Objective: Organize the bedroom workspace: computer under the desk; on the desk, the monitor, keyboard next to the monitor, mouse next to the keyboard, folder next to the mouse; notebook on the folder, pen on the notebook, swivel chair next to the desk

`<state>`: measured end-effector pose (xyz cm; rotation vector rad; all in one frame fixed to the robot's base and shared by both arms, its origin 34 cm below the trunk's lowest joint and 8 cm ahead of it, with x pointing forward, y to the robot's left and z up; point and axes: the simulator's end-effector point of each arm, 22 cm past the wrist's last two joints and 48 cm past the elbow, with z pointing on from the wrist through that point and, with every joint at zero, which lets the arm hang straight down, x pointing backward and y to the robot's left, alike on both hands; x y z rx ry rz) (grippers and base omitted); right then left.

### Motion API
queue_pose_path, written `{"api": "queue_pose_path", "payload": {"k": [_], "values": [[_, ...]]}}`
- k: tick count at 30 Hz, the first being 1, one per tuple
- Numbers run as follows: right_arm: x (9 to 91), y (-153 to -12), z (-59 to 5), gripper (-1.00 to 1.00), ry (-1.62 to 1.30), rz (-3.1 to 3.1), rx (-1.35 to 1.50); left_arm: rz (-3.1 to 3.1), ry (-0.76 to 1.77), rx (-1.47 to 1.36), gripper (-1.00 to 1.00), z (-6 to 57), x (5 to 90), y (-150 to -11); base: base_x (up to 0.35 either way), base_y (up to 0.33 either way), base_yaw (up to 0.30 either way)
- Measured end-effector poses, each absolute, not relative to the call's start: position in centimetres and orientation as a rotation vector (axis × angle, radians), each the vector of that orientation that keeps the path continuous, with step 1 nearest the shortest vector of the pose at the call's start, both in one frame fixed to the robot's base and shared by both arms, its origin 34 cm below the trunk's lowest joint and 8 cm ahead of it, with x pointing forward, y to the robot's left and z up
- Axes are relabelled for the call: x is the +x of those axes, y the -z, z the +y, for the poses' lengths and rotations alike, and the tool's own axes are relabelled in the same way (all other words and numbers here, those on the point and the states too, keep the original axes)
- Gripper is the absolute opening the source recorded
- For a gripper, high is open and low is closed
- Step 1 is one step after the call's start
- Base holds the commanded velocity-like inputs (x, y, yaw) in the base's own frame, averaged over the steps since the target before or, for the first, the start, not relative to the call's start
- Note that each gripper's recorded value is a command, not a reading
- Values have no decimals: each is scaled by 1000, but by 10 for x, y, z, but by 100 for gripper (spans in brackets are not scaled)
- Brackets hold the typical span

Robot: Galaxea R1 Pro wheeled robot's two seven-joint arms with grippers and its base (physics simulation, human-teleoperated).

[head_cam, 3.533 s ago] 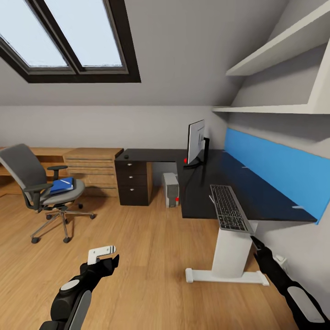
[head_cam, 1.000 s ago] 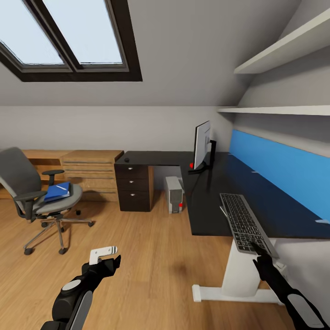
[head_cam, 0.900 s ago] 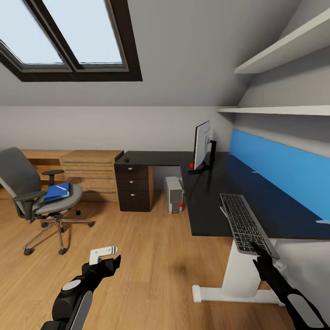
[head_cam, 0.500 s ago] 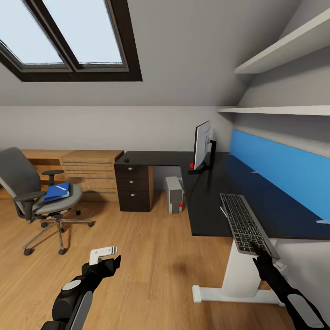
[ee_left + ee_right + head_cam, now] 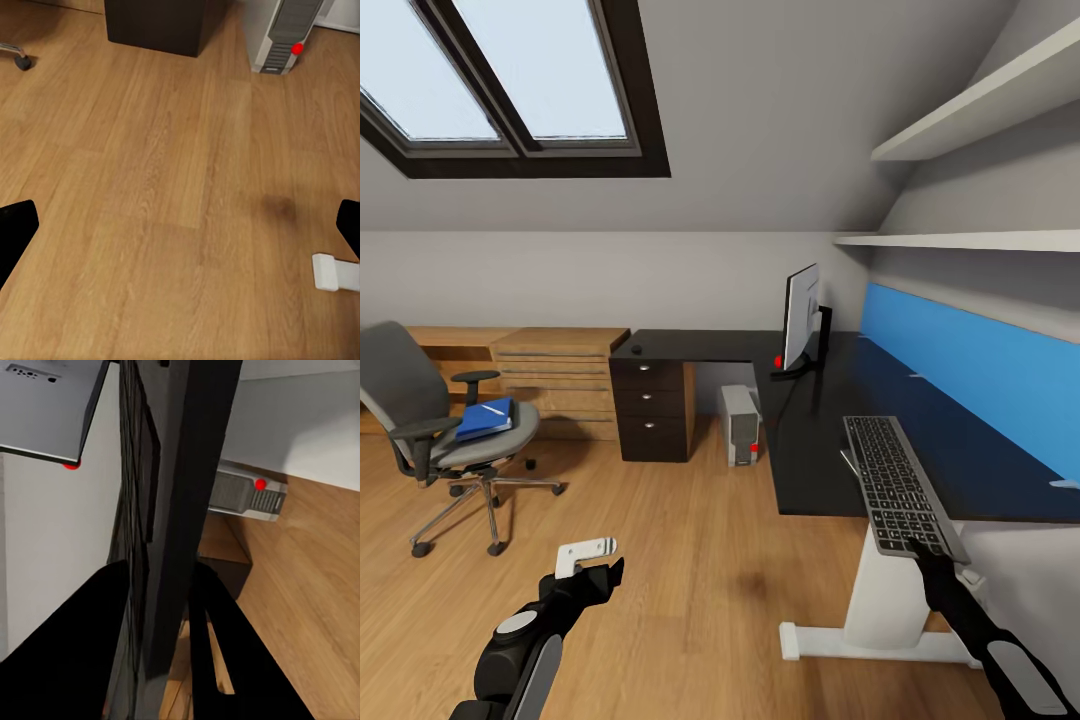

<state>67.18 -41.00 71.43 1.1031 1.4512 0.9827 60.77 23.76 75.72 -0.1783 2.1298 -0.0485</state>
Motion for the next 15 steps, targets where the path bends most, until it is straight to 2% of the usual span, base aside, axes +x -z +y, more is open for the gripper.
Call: {"api": "queue_pose_path", "payload": {"k": [11,15], "values": [[688,-782,-401,-100,-1031,1376,968,2128,47,-178,100,238,610,-772,0,0,0],[697,-809,-376,-100,-1050,1381,885,2129,47,-178,100,238,610,-780,0,0,0]]}}
